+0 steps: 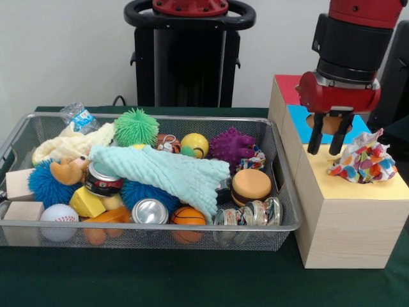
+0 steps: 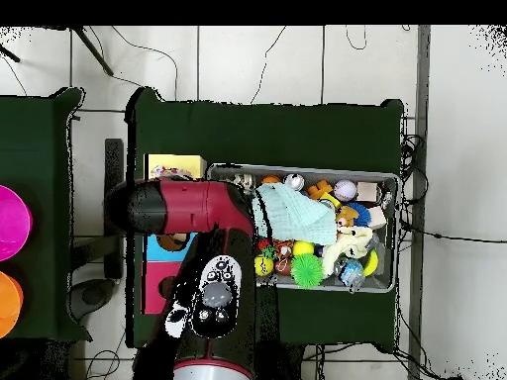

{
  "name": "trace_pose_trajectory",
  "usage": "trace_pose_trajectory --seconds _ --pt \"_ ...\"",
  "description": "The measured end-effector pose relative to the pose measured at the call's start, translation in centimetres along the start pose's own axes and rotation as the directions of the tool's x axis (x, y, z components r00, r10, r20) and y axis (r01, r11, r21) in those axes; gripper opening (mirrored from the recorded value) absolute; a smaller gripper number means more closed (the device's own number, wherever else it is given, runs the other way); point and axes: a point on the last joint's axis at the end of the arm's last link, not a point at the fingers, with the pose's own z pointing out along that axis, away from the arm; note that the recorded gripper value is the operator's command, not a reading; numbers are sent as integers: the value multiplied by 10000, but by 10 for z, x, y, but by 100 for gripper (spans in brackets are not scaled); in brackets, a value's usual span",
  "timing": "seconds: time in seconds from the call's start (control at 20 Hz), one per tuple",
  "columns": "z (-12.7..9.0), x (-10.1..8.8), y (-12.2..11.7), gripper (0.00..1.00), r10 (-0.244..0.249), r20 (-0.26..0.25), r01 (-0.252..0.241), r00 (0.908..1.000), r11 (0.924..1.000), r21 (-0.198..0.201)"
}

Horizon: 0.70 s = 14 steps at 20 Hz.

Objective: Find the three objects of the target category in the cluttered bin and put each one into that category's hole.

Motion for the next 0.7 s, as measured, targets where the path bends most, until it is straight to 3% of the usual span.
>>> trace_pose_trajectory --seconds 0.3,0.7 --pt "-1 7 -4 100 71 -221 -72 9997 10000 -31" --pt "-26 18 8 100 -52 -1106 24 9938 9997 -257"
